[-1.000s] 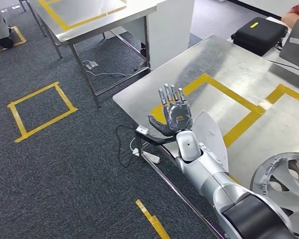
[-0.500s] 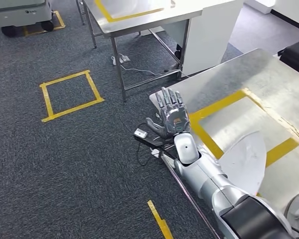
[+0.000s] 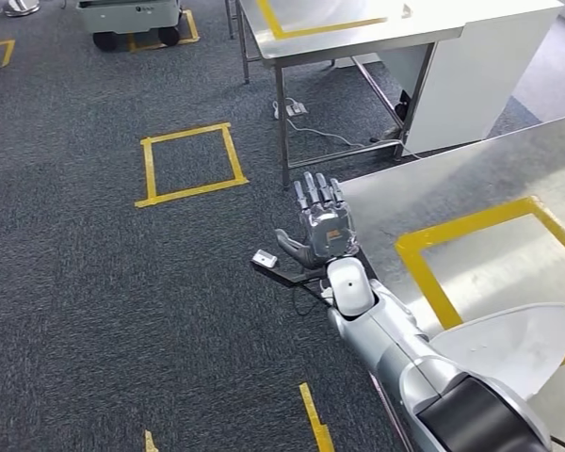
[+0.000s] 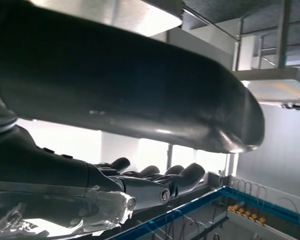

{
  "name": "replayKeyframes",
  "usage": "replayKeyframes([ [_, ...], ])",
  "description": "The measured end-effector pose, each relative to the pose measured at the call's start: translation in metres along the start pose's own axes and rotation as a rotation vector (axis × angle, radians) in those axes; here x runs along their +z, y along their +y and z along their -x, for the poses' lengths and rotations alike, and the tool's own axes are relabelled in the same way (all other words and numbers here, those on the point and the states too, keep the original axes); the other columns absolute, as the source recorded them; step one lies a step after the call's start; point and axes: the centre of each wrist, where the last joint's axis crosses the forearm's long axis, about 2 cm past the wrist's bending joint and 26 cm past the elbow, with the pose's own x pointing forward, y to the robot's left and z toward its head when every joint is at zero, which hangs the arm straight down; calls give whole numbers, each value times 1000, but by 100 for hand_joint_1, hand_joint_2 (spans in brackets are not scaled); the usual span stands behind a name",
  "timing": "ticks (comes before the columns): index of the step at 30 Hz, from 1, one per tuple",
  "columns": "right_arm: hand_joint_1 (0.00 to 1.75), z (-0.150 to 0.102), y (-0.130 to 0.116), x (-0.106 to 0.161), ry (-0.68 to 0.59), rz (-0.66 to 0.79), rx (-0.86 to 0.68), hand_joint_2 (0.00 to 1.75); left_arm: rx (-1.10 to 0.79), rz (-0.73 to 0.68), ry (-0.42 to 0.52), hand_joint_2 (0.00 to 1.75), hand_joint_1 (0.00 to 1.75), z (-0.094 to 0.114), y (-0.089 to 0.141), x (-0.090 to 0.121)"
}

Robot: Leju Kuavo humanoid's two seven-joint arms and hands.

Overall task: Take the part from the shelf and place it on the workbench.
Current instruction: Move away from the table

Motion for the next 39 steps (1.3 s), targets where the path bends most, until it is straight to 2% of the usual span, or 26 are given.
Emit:
replayKeyframes([
  [16, 0, -18, 5, 12, -44, -9, 10, 0, 2, -3, -1, 0, 0, -2, 1, 0],
  [23, 0, -29, 14, 27, -64, -25, 37, 0, 2, 1, -2, 0, 0, -3, 0, 1],
  [39, 0, -29, 20, 34, -78, -18, 61, 0, -13, 9, 0, 0, 0, -1, -1, 0],
])
